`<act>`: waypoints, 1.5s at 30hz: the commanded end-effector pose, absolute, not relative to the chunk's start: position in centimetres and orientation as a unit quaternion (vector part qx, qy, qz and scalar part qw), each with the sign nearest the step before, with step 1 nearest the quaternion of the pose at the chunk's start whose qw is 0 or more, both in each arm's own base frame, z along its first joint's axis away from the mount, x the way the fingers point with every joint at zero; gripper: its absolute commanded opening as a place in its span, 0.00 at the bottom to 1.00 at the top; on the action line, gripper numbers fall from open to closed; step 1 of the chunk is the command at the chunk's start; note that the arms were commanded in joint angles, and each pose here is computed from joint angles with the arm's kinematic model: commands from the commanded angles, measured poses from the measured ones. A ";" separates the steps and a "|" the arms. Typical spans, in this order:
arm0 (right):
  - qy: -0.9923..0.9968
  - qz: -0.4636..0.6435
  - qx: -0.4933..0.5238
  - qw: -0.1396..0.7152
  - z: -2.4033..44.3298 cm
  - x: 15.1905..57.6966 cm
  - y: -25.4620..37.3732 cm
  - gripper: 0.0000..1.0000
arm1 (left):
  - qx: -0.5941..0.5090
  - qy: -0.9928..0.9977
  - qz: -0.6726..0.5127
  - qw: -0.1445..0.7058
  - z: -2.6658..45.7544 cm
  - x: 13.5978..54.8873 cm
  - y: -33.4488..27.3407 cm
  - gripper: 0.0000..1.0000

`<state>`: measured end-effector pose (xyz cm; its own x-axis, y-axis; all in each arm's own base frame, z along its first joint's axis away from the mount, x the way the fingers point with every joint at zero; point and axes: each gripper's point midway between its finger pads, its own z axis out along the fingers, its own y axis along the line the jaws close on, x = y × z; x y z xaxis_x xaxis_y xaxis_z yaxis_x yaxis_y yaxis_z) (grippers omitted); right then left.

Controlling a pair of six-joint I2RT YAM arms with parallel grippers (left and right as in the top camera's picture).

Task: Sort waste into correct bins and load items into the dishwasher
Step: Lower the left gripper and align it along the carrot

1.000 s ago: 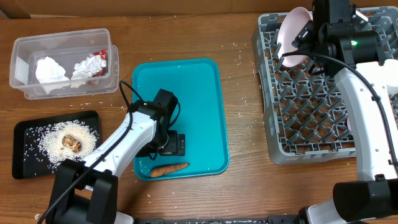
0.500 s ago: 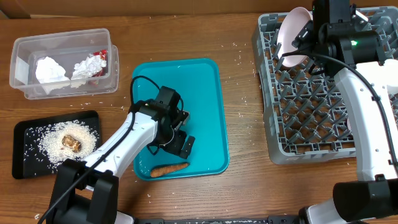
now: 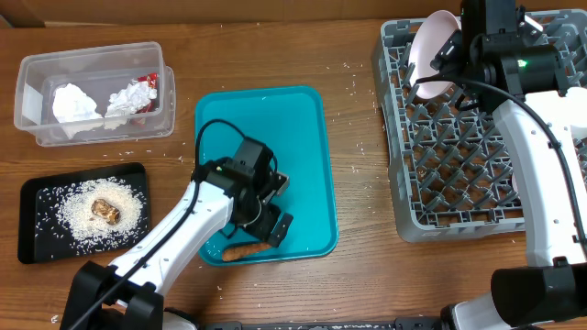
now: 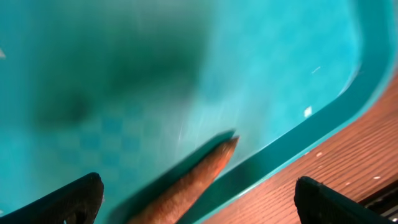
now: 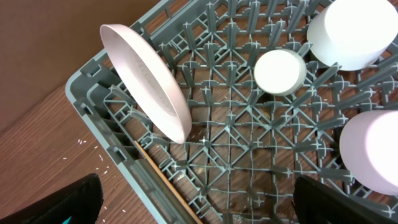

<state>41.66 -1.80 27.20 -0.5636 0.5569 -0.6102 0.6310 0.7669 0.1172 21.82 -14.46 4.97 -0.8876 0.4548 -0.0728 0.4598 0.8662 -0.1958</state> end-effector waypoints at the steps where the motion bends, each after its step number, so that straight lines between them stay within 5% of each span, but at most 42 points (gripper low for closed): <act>1: 0.880 -0.055 0.339 0.328 27.4 41.8 -1.7 1.00 | 0.166 0.983 -0.076 -0.001 2.5 20.6 -12.9 1.00; 12: 0.880 -0.055 0.339 0.328 27.4 41.8 -1.7 1.00 | -0.049 0.999 0.003 0.021 1.8 21.5 -10.1 1.00; 27: 0.880 -0.055 0.339 0.328 27.4 41.8 -1.7 1.00 | -0.022 1.000 -0.014 -0.015 1.9 20.0 -10.6 1.00; 36: 0.880 -0.055 0.339 0.328 27.4 41.8 -1.7 1.00 | -0.023 0.999 -0.034 0.008 5.8 22.6 -12.1 1.00; 37: 0.880 -0.055 0.339 0.328 27.4 41.8 -1.7 1.00 | -0.015 0.999 -0.049 0.001 5.9 22.3 -12.7 0.86; 38: 0.880 -0.055 0.339 0.328 27.4 41.8 -1.7 1.00 | -0.012 0.998 -0.059 -0.010 5.9 21.9 -13.0 0.35; 40: 0.880 -0.055 0.339 0.328 27.4 41.8 -1.7 1.00 | -0.016 0.998 -0.059 -0.025 5.9 21.2 -12.9 0.04; 45: 0.880 -0.055 0.339 0.328 27.4 41.8 -1.7 1.00 | -0.058 0.995 -0.033 -0.067 5.9 19.2 -11.8 0.04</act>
